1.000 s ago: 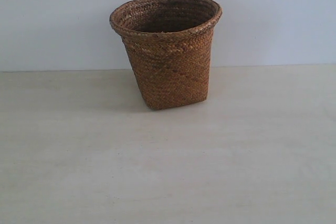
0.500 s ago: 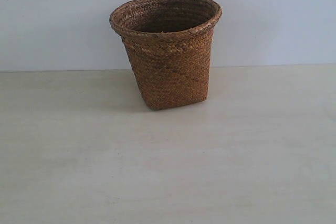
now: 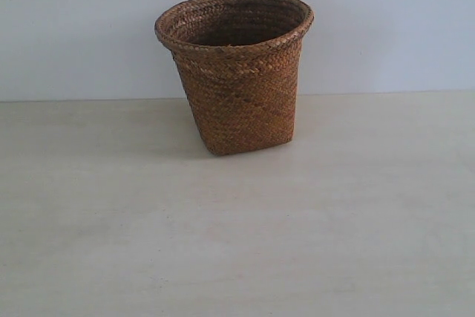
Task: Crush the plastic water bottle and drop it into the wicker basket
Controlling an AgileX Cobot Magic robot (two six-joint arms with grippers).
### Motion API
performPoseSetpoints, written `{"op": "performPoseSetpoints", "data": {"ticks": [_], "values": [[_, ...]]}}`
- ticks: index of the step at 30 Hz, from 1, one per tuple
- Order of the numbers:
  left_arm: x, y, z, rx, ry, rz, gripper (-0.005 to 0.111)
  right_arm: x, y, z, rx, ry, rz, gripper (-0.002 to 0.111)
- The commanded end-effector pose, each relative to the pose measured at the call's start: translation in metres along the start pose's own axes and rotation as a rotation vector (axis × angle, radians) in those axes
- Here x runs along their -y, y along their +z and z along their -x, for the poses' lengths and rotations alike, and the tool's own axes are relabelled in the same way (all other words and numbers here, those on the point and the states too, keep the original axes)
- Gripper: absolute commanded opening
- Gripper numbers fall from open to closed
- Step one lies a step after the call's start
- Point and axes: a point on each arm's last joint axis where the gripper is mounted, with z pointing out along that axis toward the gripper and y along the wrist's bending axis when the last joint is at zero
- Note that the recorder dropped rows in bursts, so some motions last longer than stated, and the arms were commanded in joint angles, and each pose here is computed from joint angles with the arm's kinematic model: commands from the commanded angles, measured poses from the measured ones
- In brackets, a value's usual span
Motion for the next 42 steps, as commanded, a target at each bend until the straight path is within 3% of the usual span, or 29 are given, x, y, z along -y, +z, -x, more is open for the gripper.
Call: {"op": "performPoseSetpoints", "data": {"ticks": [1, 17, 29, 32, 42], "values": [[0.0, 0.0, -0.001, -0.003, -0.004, 0.003, 0.004, 0.0, 0.0, 0.0, 0.009, 0.001, -0.006, 0.0], [0.0, 0.0, -0.001, -0.003, -0.004, 0.003, 0.004, 0.001, 0.0, -0.001, 0.005, -0.002, -0.006, 0.0], [0.0, 0.0, -0.001, -0.003, -0.004, 0.003, 0.004, 0.007, -0.004, -0.054, -0.064, 0.02, -0.04, 0.0], [0.0, 0.0, -0.001, -0.003, -0.004, 0.003, 0.004, 0.007, -0.005, -0.055, -0.044, 0.02, -0.038, 0.0], [0.0, 0.0, -0.001, -0.003, -0.004, 0.003, 0.004, 0.007, -0.008, -0.071, -0.219, -0.016, -0.034, 0.0]]}}
